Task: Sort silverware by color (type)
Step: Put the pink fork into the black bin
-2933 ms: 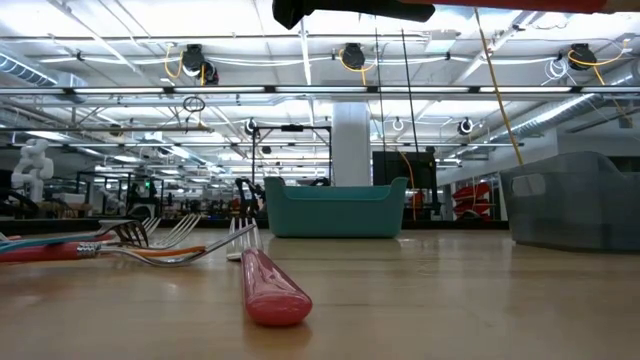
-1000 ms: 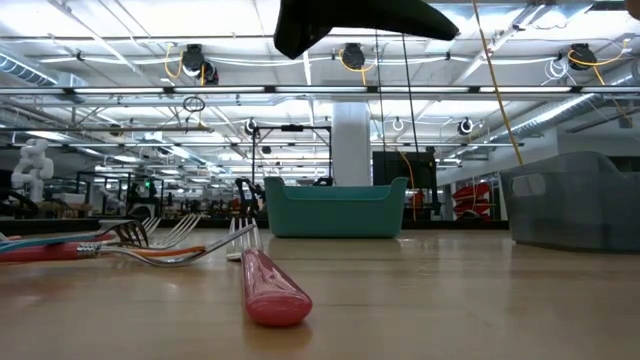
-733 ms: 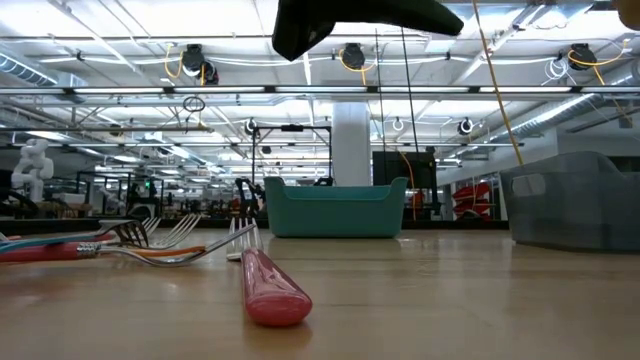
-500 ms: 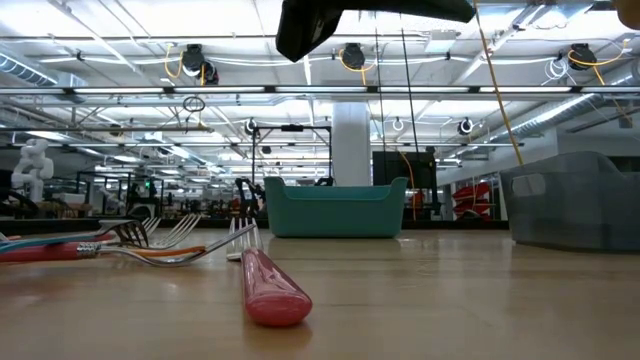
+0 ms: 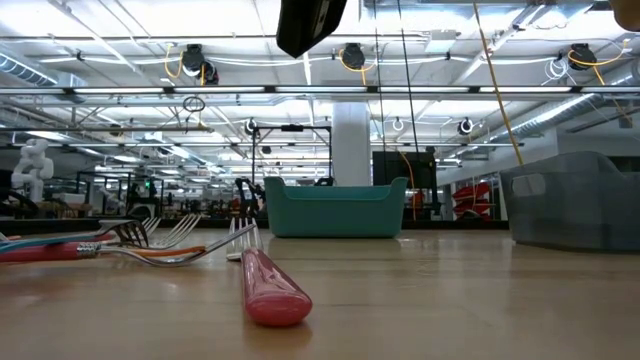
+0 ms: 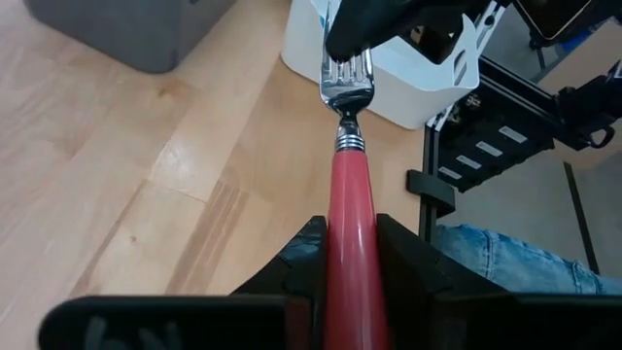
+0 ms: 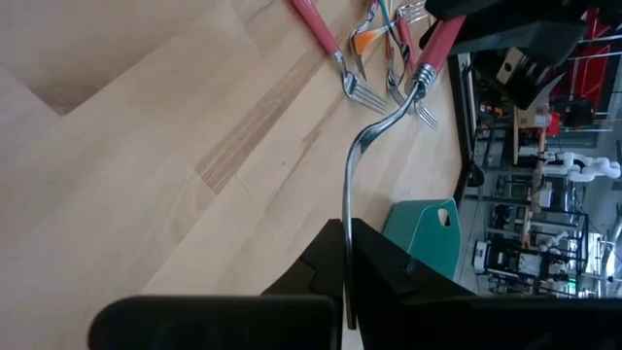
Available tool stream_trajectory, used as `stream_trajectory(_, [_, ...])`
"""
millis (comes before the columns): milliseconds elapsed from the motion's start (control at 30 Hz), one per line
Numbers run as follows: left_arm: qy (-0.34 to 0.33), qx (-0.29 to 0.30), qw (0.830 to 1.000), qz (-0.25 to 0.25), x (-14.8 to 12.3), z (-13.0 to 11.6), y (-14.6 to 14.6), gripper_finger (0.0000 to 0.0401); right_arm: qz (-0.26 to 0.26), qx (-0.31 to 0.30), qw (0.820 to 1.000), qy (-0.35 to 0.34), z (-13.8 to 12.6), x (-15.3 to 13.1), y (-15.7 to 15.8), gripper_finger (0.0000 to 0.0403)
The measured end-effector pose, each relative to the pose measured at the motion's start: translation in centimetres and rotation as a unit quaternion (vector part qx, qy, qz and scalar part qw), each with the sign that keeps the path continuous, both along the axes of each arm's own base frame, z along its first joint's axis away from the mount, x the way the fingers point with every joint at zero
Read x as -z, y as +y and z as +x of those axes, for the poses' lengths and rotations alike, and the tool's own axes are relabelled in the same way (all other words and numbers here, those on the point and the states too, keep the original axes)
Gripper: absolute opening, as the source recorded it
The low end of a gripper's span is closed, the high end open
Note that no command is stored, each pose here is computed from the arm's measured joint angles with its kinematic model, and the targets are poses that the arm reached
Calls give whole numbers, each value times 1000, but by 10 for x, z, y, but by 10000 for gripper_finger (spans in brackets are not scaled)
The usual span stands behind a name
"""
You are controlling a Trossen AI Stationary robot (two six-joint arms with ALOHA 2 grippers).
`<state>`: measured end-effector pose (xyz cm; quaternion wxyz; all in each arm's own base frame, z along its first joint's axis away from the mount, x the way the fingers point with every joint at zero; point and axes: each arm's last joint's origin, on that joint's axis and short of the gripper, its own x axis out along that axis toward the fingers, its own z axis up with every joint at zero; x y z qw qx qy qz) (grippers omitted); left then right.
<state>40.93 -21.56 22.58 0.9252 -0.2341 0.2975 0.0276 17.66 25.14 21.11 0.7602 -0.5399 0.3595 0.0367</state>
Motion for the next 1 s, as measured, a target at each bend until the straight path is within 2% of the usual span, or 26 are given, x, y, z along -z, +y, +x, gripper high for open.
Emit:
stream_trajectory(300, [0, 3, 1000, 4, 0, 0, 0, 63, 27, 3, 1000, 12, 0, 1, 2, 11])
stream_trajectory(733, [-5, 27, 998, 49, -1, 0, 1, 63, 40, 24, 999, 8, -2, 1, 0, 111])
stream_trajectory(1000, [-16, 57, 995, 86, -14, 0, 1, 63, 27, 56, 998, 17, -5, -4, -7, 144])
